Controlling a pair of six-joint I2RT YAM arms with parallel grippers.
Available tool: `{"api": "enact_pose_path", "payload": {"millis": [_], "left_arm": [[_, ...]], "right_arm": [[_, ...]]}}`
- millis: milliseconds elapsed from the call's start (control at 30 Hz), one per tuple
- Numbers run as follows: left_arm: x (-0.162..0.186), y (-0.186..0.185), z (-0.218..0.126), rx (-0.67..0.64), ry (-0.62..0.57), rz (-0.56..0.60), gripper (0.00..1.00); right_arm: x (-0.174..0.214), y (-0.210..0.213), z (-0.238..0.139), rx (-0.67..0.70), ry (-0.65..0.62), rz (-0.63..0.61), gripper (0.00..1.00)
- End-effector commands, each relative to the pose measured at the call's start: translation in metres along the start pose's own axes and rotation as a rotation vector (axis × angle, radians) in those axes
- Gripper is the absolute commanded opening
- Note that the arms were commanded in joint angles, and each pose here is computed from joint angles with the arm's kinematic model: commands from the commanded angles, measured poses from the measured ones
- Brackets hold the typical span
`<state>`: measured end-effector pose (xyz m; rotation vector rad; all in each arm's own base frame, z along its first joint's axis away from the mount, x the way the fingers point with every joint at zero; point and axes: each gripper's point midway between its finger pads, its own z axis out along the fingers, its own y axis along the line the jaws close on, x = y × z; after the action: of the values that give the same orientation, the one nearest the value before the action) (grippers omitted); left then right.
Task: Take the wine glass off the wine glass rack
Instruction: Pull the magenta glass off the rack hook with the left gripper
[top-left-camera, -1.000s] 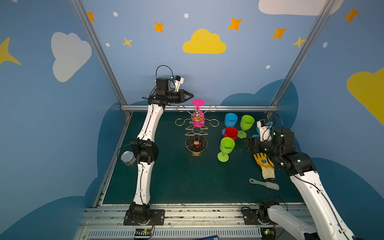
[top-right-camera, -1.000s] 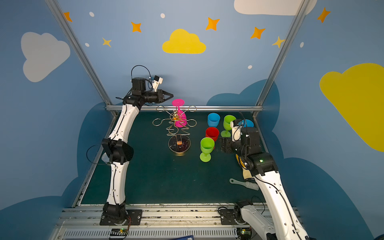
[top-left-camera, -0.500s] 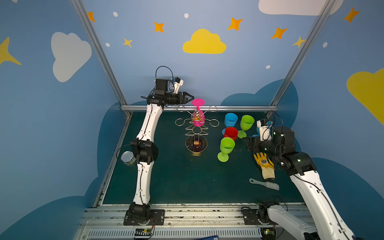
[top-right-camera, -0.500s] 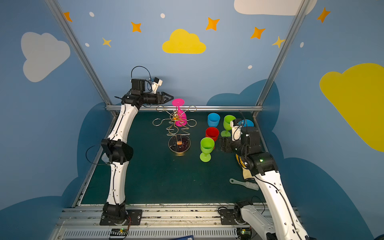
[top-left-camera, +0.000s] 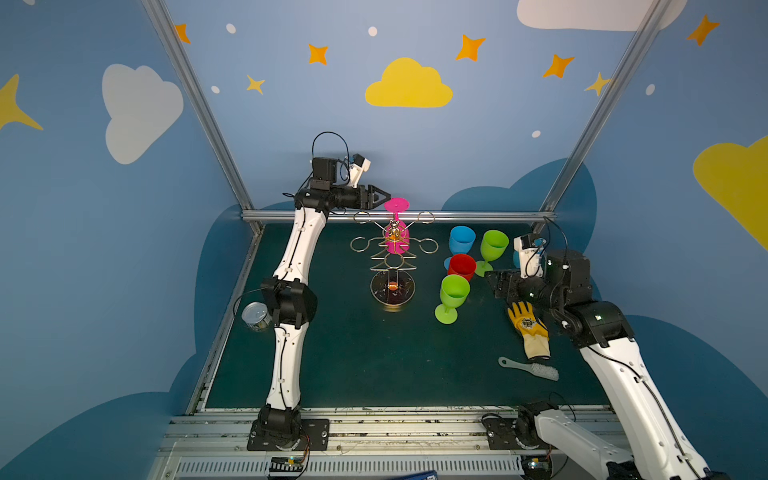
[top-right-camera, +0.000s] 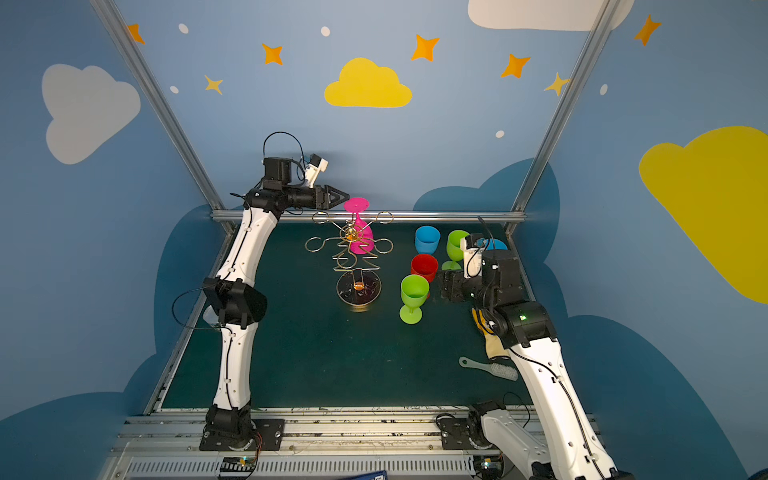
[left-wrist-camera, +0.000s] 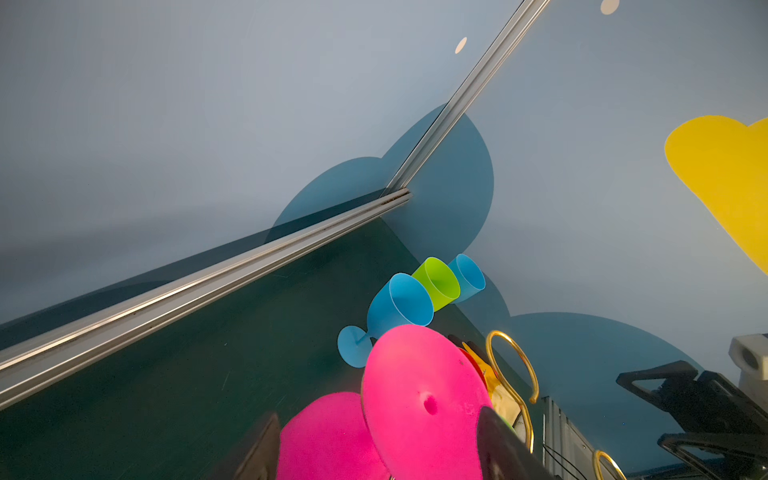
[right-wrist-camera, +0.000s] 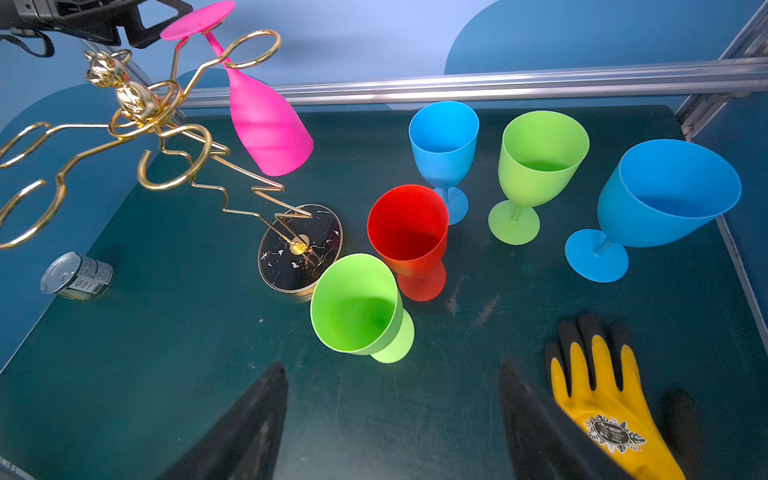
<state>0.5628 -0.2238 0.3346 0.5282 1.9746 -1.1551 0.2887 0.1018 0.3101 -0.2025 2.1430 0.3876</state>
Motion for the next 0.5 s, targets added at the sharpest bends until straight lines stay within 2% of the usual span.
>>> {"api": "enact_pose_path", "payload": {"millis": [0, 467], "left_arm": [[0.008, 0.005, 0.007, 0.023, 0.021, 0.008, 0.73], [0.027, 0.009, 0.021, 0.051, 0.069, -0.014, 0.68]], "right_arm": [[-0.012, 0.003, -0.003, -0.015, -0.031, -0.005, 0.78], [-0.012, 0.002, 0.002, -0.014, -0.025, -0.005, 0.78]]}}
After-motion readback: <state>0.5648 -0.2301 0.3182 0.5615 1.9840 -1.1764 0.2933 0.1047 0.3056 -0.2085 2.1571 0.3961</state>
